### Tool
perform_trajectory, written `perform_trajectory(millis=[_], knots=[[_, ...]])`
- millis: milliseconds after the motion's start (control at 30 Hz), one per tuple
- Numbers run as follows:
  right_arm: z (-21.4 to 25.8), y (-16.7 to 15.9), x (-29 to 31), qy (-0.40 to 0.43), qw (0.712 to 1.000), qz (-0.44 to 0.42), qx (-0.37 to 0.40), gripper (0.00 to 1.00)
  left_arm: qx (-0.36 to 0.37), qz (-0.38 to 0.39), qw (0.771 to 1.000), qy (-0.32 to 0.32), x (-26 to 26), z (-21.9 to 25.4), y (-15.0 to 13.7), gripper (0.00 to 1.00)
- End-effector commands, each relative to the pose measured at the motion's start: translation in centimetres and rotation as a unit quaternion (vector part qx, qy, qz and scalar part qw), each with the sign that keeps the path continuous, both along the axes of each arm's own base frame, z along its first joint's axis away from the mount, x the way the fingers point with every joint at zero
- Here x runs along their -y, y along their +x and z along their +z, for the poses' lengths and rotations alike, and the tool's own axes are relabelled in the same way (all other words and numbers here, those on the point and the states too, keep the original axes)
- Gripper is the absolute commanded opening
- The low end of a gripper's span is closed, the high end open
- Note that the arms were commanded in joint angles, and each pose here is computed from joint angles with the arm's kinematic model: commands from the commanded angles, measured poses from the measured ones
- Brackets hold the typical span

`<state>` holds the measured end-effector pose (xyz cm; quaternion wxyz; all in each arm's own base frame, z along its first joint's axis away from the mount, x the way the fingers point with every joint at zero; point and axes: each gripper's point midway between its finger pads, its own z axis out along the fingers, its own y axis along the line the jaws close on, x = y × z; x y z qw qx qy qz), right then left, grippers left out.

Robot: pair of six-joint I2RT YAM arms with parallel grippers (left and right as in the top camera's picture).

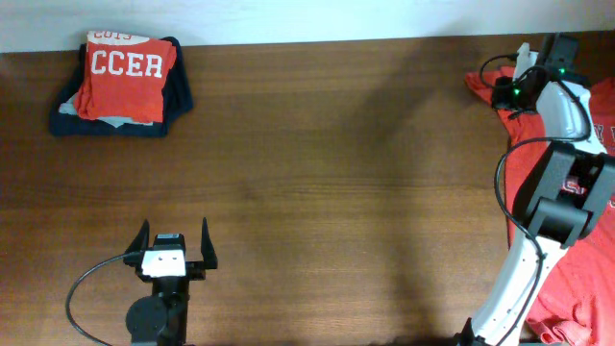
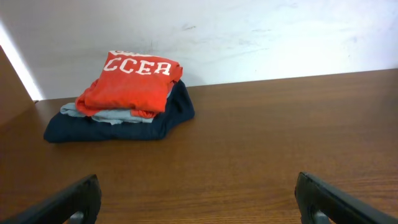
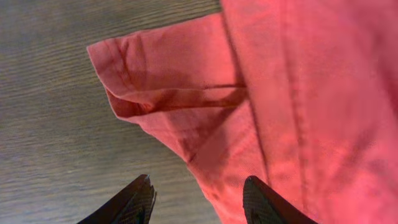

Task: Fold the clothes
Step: 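Reach the right gripper to the orange T-shirt's left sleeve and grasp it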

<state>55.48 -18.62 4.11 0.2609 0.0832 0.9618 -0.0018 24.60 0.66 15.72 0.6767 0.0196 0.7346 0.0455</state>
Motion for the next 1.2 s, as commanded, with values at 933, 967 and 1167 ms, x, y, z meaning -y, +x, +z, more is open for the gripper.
perform_trajectory(millis=[933, 967, 1167], knots=[[-3.9, 0.8, 0.3, -0.044, 0.999, 0.014, -0.015, 0.46, 0.001, -0.004, 1.0, 0.008, 0.2, 0.0, 0.0, 0.99], [-3.9, 0.7, 0.4, -0.046, 0.999, 0.013, -0.016, 0.43, 0.001, -0.004, 1.0, 0.008, 0.2, 0.0, 0.0, 0.99], [-4.0, 0.7, 0.5, -0.048, 0.999, 0.012, -0.016, 0.29, 0.001, -0.004, 1.0, 0.008, 0.2, 0.0, 0.0, 0.99]])
